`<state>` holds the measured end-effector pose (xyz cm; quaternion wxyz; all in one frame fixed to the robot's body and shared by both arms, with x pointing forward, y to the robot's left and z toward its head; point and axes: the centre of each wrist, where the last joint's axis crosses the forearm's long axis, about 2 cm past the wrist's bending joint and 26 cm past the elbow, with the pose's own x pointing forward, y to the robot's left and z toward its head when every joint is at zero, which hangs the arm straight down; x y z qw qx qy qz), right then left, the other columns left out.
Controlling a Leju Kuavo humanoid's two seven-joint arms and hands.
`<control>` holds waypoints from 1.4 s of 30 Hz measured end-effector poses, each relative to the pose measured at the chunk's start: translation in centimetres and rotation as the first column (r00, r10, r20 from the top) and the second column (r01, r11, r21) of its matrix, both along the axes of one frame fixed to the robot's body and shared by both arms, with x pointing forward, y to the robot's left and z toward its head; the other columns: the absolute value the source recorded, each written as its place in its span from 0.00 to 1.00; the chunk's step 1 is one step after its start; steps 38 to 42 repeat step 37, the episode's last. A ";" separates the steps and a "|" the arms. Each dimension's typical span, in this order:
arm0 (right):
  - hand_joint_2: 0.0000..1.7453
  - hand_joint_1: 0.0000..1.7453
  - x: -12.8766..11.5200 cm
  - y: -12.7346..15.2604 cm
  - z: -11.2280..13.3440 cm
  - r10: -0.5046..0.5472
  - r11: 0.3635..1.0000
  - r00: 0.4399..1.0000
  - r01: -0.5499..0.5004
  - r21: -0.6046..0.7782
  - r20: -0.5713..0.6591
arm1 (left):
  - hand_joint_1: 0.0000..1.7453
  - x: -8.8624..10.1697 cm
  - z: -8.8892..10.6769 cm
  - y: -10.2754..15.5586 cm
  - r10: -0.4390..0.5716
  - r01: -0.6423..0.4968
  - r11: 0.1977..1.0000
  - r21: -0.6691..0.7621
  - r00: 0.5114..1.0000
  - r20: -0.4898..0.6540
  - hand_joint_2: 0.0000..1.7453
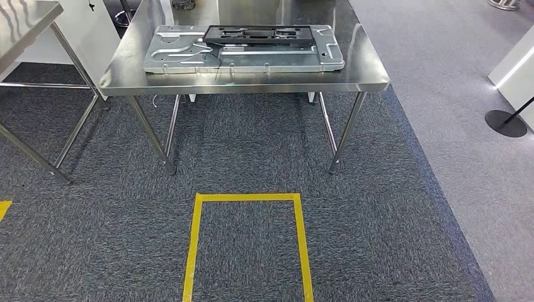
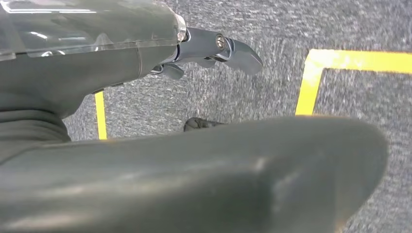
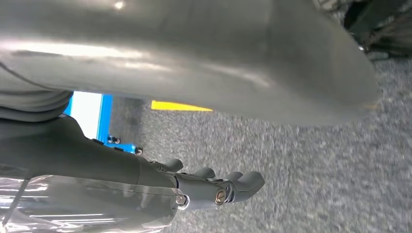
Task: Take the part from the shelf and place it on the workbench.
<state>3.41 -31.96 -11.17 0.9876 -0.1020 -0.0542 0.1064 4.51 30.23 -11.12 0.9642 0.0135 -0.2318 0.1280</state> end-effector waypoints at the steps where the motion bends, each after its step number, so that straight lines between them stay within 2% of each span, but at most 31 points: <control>1: 1.00 0.00 0.0 0.0 0.0 -0.004 1.000 1.000 0.004 -0.012 0.003 | 0.00 0.1 0.0 0.0 -0.001 0.001 1.000 0.001 1.000 0.000 1.00; 7: 1.00 0.00 -0.1 -0.1 0.0 -0.023 0.999 1.000 0.023 -0.038 0.006 | 0.00 0.2 0.0 0.1 -0.002 0.002 1.000 0.007 1.000 0.006 1.00; 11: 1.00 0.00 -0.1 0.0 0.0 -0.038 0.998 0.999 0.037 -0.049 -0.018 | 0.00 0.1 0.0 0.1 -0.004 0.004 1.000 0.008 1.000 0.004 0.00; 15: 0.00 0.00 -0.1 0.1 0.0 -0.044 0.998 0.999 0.044 -0.038 -0.012 | 0.00 0.2 0.0 0.2 0.000 0.000 1.000 0.012 1.000 0.008 1.00; 24: 0.00 0.00 0.0 0.2 0.0 -0.047 0.999 0.999 0.047 -0.023 0.022 | 0.00 0.2 0.0 0.2 0.003 -0.003 1.000 0.026 1.000 0.007 1.00; 28: 1.00 0.00 0.0 0.2 0.0 -0.048 0.999 0.999 0.049 -0.022 0.023 | 0.00 0.2 0.0 0.2 0.003 -0.003 1.000 0.030 1.000 0.000 1.00; 34: 1.00 0.00 -0.2 0.3 0.0 -0.092 0.996 0.996 0.092 -0.015 0.010 | 0.00 -0.1 0.0 0.3 -0.013 0.014 1.000 0.026 1.000 -0.019 1.00; 35: 1.00 0.00 -0.3 0.3 0.0 -0.100 0.995 0.995 0.100 -0.011 0.010 | 0.00 -0.2 0.0 0.3 -0.015 0.016 1.000 0.026 1.000 -0.024 0.75; 36: 0.75 0.00 -0.3 0.3 0.0 -0.107 0.994 0.994 0.107 -0.007 0.011 | 0.00 -0.2 0.0 0.4 -0.017 0.017 1.000 0.026 0.999 -0.028 0.50; 37: 0.67 0.00 -0.4 0.3 0.0 -0.111 0.994 0.994 0.111 -0.005 0.012 | 0.00 -0.3 0.0 0.4 -0.017 0.018 0.999 0.026 0.999 -0.030 0.33; 42: 0.67 0.00 -0.4 0.3 0.0 -0.111 0.994 0.994 0.111 -0.005 0.012 | 0.00 -0.3 0.0 0.4 -0.017 0.018 0.999 0.026 0.999 -0.030 0.33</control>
